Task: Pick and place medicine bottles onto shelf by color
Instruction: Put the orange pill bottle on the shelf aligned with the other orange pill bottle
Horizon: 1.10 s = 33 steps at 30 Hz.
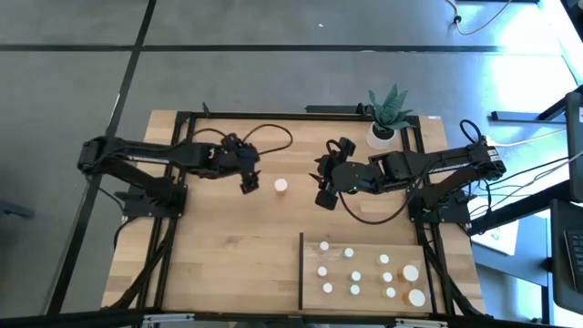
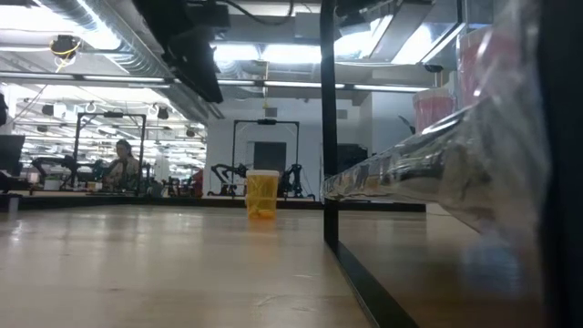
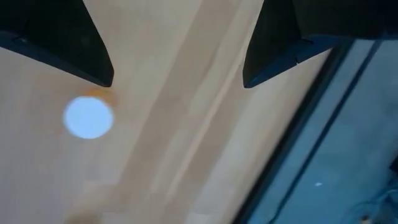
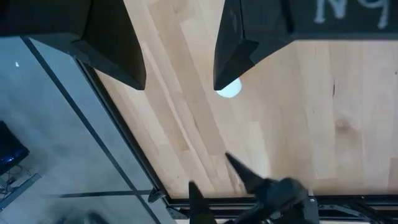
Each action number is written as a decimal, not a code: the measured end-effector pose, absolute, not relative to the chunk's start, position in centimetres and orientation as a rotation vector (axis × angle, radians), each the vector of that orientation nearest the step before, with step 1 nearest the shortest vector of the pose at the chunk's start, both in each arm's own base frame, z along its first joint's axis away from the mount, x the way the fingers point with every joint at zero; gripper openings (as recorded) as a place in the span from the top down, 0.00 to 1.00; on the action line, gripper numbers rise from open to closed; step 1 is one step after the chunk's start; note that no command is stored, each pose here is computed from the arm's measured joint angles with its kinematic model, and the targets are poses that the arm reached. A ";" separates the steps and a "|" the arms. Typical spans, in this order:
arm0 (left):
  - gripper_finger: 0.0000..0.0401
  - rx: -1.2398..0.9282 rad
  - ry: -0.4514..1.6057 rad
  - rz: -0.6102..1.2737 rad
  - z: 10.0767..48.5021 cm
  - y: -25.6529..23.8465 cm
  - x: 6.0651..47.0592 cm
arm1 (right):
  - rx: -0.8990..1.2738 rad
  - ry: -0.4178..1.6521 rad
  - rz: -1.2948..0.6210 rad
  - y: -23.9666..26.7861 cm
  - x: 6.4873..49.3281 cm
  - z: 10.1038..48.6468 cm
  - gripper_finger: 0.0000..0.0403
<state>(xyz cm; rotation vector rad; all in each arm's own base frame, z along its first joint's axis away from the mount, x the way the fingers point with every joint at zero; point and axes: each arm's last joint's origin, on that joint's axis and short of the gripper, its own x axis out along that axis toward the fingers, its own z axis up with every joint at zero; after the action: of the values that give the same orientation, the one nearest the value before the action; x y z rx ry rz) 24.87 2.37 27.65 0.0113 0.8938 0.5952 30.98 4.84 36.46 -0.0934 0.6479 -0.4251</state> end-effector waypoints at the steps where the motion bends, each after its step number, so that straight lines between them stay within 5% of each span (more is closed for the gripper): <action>1: 0.12 0.018 0.891 0.612 27.9 2.4 24.5 | -0.086 0.646 -0.427 4.8 31.0 36.5 0.53; 24: 0.12 0.042 0.851 0.663 29.7 2.4 22.1 | -0.077 0.590 -0.341 4.6 31.7 37.0 0.53; 33: 0.12 0.047 0.877 0.664 29.6 2.4 21.9 | -0.225 0.619 -0.291 4.6 32.0 36.8 0.53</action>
<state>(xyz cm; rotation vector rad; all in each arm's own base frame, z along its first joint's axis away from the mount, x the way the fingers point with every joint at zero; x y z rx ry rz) 21.88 2.44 29.59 0.0472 0.8765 0.6645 32.01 4.60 36.78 -0.2252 0.6188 -0.2906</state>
